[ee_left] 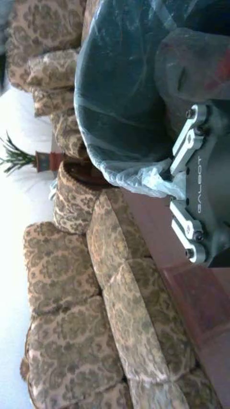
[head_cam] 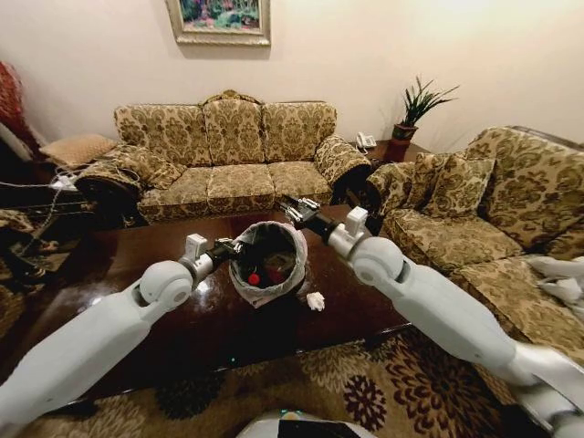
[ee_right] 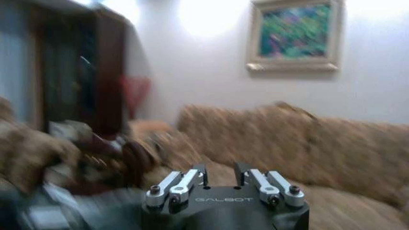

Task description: Move to the front of the table and place the trash on the table into the trash bin.

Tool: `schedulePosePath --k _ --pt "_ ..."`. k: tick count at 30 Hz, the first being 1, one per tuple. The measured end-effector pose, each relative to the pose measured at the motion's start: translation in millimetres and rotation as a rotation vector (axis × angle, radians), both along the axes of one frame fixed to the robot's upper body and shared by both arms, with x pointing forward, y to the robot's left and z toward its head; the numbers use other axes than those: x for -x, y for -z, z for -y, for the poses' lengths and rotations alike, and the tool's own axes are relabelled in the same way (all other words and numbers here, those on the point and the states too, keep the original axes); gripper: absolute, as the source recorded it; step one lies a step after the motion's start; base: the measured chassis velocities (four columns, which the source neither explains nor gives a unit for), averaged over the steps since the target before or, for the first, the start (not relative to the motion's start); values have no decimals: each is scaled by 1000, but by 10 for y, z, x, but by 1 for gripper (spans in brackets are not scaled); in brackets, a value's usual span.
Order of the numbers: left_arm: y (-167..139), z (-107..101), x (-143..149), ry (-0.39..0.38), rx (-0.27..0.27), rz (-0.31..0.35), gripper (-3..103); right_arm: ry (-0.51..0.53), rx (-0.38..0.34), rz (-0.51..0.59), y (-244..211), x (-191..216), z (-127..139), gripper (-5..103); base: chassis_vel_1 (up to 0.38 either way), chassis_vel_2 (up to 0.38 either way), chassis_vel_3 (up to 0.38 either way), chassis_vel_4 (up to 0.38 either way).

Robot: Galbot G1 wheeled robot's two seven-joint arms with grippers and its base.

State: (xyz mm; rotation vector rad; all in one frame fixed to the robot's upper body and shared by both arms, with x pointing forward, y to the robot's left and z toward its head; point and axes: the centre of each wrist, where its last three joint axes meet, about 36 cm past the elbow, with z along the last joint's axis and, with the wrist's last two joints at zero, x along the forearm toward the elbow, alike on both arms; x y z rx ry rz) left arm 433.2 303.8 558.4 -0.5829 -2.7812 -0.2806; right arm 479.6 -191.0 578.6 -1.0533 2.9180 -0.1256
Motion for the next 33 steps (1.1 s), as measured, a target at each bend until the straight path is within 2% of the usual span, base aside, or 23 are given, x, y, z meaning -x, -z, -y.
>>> schedulePosePath --k 1,4,5,8,9,10,12,13,14,17,19,20,22,23,25,28,33 --pt "0 0 0 0 0 0 2 0 0 0 0 0 0 28 0 0 0 0" --pt "-85 -265 -2 -84 -17 37 2 39 62 -70 328 93 356 19 0 0 0 0" --pt "-85 -265 -2 -84 -17 37 2 39 62 -70 328 93 356 19 0 0 0 0" --pt "-147 -385 -127 -124 -21 45 2 62 94 -159 795 271 545 35 0 0 0 0" --pt "-147 -385 -127 -124 -21 45 2 62 94 -159 795 271 545 35 0 0 0 0" --pt "-180 -398 -154 -131 -23 51 2 74 103 -198 1008 347 578 40 0 0 0 0" --pt "-220 -400 -169 -136 -27 53 2 95 126 -278 1489 507 603 40 0 0 0 0" --pt "-231 -395 -161 -134 -30 52 2 105 130 -301 1667 560 607 51 0 0 0 0" --pt "-231 -395 -161 -134 -30 52 2 105 130 -301 1667 560 607 51 0 0 0 0" --pt "-244 -373 -110 -132 -35 52 2 134 126 -374 2264 762 546 68 0 0 0 0" --pt "-243 -368 -99 -132 -34 53 2 138 119 -383 2373 799 520 68 0 0 0 0" --pt "-236 -361 -88 -133 -32 53 2 136 102 -393 2518 845 481 73 0 0 0 0" --pt "-225 -356 -82 -135 -30 51 2 128 81 -398 2645 875 434 73 0 0 0 0" --pt "-214 -350 -78 -136 -28 50 2 119 59 -397 2763 884 380 84 0 0 0 0" --pt "-203 -337 -73 -137 -24 50 2 106 39 -393 2920 867 324 91 0 0 0 0" --pt "-186 -322 -61 -136 -21 49 2 97 26 -386 3032 830 275 95 0 0 0 0" --pt "-163 -302 -39 -130 -21 43 2 101 15 -387 3155 735 223 91 0 0 0 0"
